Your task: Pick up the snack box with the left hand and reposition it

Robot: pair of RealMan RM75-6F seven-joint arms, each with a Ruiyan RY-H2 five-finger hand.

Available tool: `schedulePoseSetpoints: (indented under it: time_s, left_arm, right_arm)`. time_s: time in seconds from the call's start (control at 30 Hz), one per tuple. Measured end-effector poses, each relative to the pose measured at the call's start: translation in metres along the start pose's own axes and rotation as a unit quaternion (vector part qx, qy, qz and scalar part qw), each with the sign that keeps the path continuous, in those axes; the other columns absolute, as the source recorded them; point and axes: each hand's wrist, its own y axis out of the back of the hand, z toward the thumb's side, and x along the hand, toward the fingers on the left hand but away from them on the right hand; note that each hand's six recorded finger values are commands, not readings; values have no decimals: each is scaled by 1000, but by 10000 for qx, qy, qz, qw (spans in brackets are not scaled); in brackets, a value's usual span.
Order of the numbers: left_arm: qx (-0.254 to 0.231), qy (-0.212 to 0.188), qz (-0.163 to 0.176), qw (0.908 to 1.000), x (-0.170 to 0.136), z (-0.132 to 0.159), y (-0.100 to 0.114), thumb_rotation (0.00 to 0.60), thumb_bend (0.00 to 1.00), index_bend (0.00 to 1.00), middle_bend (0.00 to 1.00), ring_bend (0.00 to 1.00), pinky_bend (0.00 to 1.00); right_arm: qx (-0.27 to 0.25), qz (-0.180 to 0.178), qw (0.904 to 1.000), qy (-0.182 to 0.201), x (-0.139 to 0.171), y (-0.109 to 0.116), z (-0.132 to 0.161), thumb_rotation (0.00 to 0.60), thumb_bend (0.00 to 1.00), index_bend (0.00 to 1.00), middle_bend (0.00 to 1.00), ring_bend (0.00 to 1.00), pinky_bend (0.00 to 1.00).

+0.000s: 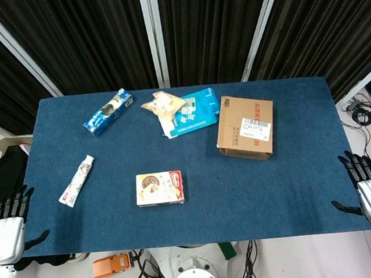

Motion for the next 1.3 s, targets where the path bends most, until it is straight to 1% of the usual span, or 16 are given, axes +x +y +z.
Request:
schedulePoseSetpoints:
  time_s: [0.17,0.27,0.37,0.47,0.57,0.67,0.77,0.8,0.9,1.0,1.1,1.17,1.3]
  left_arm:
    - [-14,22,62,10000,3,0,3,600,0,5,6,0,0]
    - [-23,-57,49,10000,6,6,4,600,0,5,6,0,0]
    - [-58,-237,48,9997,11,18,7,600,0,5,6,0,0]
    - [-160,-524,0,9985,20,39,10,600,0,5,6,0,0]
    - [-275,-956,-179,9949,32,71,12,600,0,5,6,0,0]
    - [-307,-1460,-471,9877,43,108,10,600,0,5,6,0,0]
    - [-253,-2002,-808,9761,52,149,6,600,0,6,6,0,0]
    - [-216,-2209,-945,9705,56,166,3,600,0,5,6,0,0]
    - [-109,-2550,-1261,9586,62,201,-5,600,0,6,6,0,0]
    - [75,-2662,-1491,9523,69,225,-15,600,0,3,1,0,0]
    - [198,-2669,-1699,9484,76,247,-23,600,0,0,0,0,0]
    - [212,-2660,-1820,9464,80,262,-28,600,0,0,0,0,0]
    - [236,-2683,-2056,9408,85,304,-37,600,0,0,0,0,0]
  right_arm:
    - [18,21,10000,33,-4,0,4,600,102,0,0,0,0]
    - [37,28,10000,25,-4,0,4,600,102,0,0,0,0]
    - [41,-36,10000,22,-4,4,3,600,102,0,0,0,0]
    - [24,-131,9999,34,-4,10,1,600,102,0,0,0,0]
    - [80,-183,9998,43,-4,16,0,600,102,0,0,0,0]
    - [94,-215,9997,48,-4,19,0,600,102,0,0,0,0]
    - [93,-204,9997,55,-4,20,0,600,102,0,0,0,0]
    - [96,-196,9997,54,-4,19,0,600,102,0,0,0,0]
    - [105,-165,9998,49,-4,18,-1,600,102,0,0,0,0]
    - [105,-141,9998,26,-4,17,-4,600,102,0,0,0,0]
    - [93,-129,9999,-9,-4,16,-6,600,102,0,0,0,0]
    - [77,-113,9999,-26,-4,15,-7,600,102,0,0,0,0]
    - [67,-73,9999,-31,-5,12,-9,600,102,0,0,0,0]
